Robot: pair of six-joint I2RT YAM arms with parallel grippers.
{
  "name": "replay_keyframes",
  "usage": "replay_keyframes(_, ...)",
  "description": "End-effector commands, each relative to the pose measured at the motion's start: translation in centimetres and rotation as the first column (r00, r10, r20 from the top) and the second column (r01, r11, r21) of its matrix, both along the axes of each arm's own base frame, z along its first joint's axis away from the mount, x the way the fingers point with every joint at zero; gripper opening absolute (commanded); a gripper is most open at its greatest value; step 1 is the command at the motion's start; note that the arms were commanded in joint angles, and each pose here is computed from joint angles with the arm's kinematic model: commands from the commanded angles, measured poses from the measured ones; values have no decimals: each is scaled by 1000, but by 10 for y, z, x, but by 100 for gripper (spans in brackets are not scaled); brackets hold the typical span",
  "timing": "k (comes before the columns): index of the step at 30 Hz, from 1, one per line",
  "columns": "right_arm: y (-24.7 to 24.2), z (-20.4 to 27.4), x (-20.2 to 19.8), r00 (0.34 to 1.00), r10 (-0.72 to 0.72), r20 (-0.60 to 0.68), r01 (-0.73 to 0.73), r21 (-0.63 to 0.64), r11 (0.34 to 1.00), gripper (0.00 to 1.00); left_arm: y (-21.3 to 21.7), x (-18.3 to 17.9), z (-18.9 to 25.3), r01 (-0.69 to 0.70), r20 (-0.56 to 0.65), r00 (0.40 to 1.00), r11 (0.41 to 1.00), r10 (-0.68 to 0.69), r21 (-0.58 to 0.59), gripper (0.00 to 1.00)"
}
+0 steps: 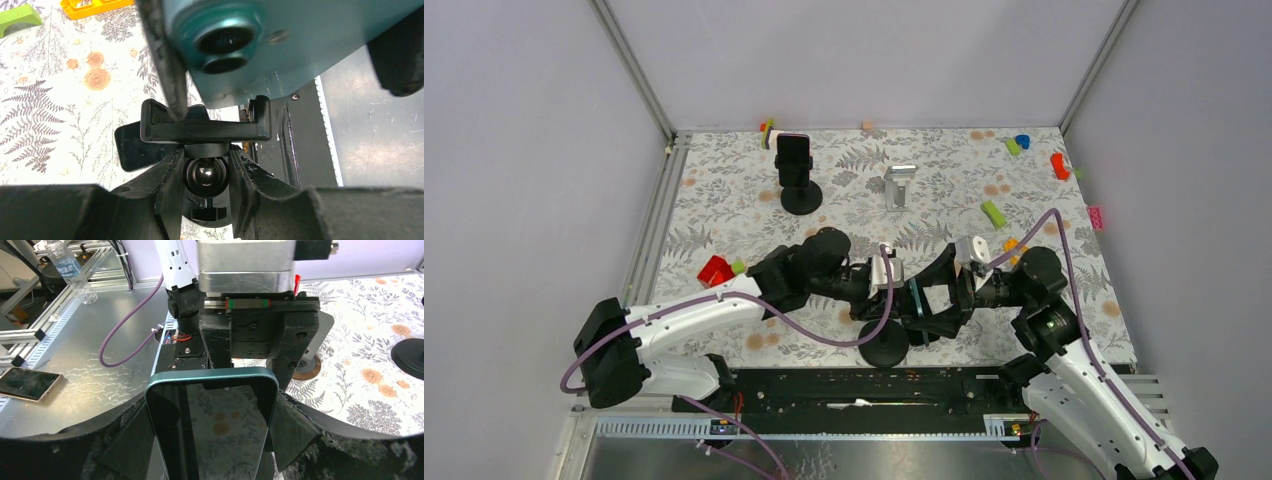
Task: Remove the phone from the phone stand
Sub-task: Remove the phone from the phone stand, then place the phone at the center of the board.
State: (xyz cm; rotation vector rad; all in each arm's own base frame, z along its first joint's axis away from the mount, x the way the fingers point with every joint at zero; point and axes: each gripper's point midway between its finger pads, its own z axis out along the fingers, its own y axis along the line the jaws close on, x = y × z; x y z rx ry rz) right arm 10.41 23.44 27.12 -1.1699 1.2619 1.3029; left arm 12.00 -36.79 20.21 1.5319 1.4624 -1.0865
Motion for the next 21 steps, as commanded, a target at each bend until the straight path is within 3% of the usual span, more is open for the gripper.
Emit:
replay_keyframes(1,-4,41,-5,994,-16,111,6,85,996,0,0,21,34,-84,56,994,993,89,-87,0)
replay_keyframes(6,-11,56,30,964,-263,38,255,147,956,0,16,29,33,-127,81,988,991,129,-36,0)
replay_keyframes(10,-26,49,73,863,-500,-76,506,93,858,0,36,39,34,-203,111,973,979,202,-3,0)
replay_keyframes(14,-46,1,117,690,-706,-161,691,-144,708,0,57,55,40,-303,135,944,953,300,-2,0)
replay_keyframes(18,-80,-55,153,449,-885,-122,794,-400,458,0,73,66,41,-376,162,914,927,373,-15,0)
replay_keyframes(21,-94,-87,167,382,-924,-34,795,-498,347,2,80,69,39,-399,182,899,916,398,-32,0)
